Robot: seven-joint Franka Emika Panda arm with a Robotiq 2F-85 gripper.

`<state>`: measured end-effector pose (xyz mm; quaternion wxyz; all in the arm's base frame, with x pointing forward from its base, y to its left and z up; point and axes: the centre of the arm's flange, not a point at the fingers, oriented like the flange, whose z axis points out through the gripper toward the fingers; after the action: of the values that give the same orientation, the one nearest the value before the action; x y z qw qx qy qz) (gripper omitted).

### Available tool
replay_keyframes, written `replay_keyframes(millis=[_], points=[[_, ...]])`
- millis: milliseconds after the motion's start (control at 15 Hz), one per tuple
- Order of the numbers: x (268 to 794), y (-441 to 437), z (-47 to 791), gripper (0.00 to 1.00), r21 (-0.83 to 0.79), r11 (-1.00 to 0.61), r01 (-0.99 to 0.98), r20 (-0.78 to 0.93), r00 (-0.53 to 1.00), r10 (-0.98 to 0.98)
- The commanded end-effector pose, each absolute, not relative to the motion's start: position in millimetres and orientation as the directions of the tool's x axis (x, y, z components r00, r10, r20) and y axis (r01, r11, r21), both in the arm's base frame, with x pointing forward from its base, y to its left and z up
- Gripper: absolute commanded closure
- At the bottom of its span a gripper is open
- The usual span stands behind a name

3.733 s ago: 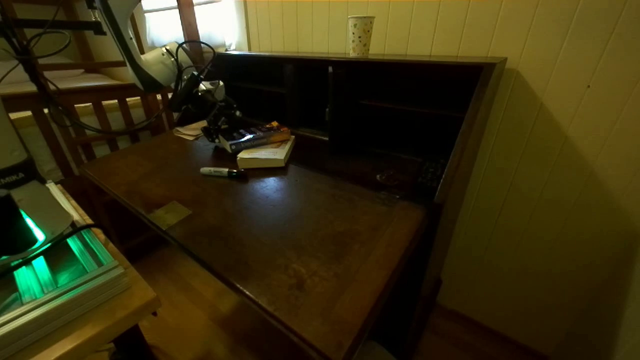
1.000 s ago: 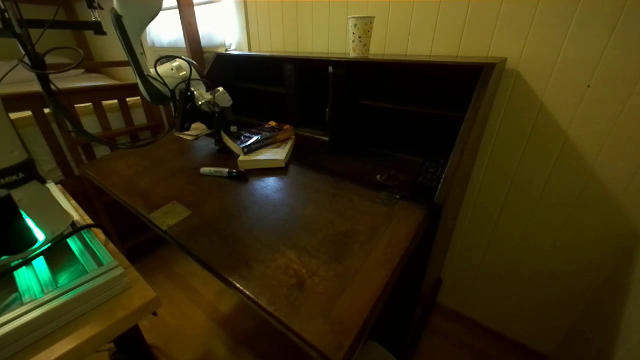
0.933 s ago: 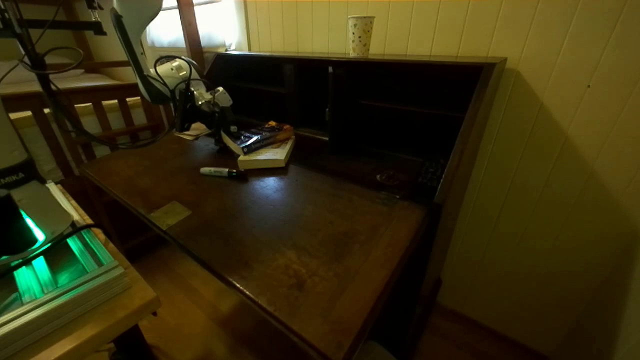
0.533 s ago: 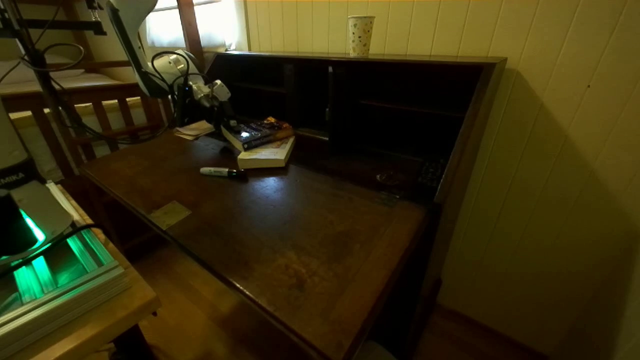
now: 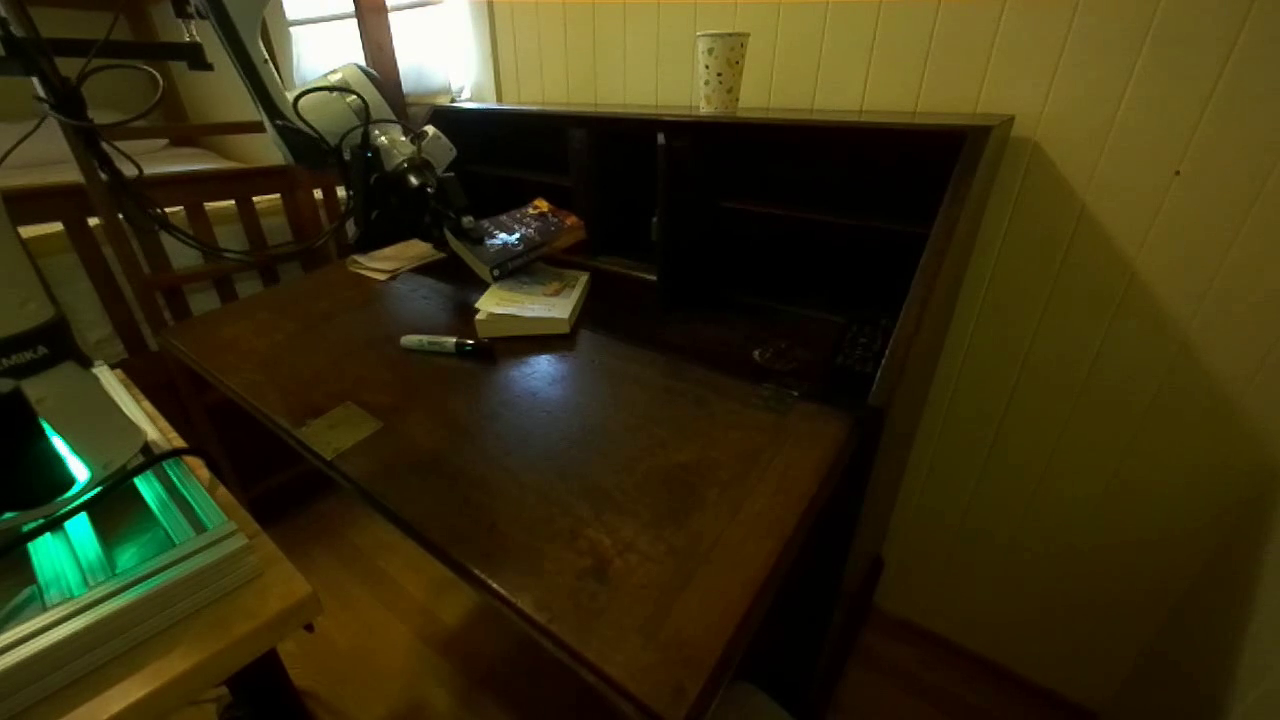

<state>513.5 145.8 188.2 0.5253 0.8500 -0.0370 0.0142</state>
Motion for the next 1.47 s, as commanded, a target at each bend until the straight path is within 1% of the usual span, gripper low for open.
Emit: replay_keyframes(millis=[0, 467, 867, 1400], points=[[499, 134, 220, 0.93, 0.82, -0.548, -0.162, 0.146, 0.987, -0.073], [487, 115, 261, 0.93, 0.658, -0.719, -0.225, 0.25, 0.965, -0.074], [473, 86, 287, 0.93, 0.486, -0.841, -0.24, 0.277, 0.954, -0.112], [485, 42, 319, 0.93, 0.256, -0.963, -0.084, 0.232, 0.972, -0.023]])
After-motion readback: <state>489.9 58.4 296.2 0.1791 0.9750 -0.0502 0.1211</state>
